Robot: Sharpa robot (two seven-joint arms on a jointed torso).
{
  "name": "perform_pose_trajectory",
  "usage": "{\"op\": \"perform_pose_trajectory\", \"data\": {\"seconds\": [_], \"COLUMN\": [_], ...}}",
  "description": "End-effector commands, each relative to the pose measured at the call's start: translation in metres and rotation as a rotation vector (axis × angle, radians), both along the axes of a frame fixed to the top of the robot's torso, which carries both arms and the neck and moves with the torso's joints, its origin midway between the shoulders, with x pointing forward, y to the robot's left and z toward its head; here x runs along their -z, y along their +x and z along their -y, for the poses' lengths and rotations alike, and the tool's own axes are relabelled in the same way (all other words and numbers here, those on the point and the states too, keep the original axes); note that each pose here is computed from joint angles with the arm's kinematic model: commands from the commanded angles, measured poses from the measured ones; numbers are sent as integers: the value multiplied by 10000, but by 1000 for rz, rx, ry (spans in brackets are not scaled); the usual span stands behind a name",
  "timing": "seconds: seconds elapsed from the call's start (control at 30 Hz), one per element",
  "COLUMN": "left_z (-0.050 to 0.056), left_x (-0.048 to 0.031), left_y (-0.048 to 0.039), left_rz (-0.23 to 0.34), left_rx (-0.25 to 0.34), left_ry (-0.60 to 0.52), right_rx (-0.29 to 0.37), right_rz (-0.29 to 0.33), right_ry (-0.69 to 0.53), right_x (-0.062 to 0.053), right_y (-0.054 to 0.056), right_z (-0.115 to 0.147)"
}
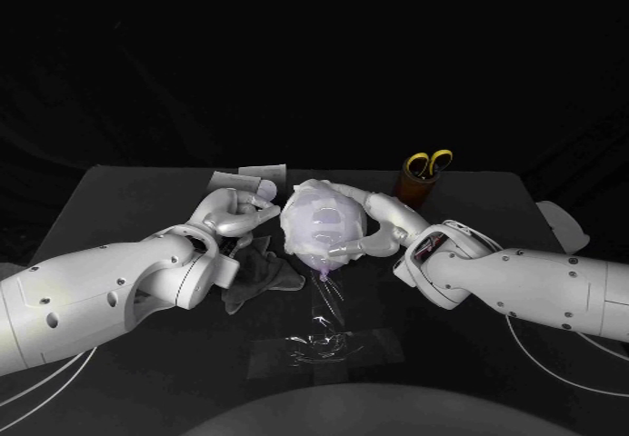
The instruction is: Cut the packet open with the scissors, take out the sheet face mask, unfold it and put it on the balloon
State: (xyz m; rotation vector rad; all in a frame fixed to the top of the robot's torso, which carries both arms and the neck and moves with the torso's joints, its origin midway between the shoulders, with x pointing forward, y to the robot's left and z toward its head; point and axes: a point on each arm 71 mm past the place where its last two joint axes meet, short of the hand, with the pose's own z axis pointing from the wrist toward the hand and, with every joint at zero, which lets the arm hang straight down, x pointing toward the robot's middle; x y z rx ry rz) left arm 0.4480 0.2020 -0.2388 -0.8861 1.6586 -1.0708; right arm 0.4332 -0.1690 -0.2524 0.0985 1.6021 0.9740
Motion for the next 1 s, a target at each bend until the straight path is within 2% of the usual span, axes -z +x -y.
{"op": "perform_pose_trajectory", "data": {"seconds": [0.03,0.17,0.27,0.47,0.67,1.0], "left_z": [57,95,111,118,154,146], "left_x": [-149,-211,-234,-237,-215,-152], "left_y": [-25,-70,-89,-85,-74,-32], "left_rz": [180,254,289,316,307,250], "left_rx": [68,131,160,170,168,106], "left_ry": [-37,-25,-6,39,96,192], "right_rx": [-25,-25,-25,-25,-26,-26], "right_rz": [-44,-45,-46,-48,-48,-48], "right_ry": [-28,-28,-27,-26,-25,-25], "right_x": [75,76,77,78,78,78], "right_y": [-37,-38,-37,-36,-36,-37], "right_z": [-17,-15,-15,-18,-22,-24]}}
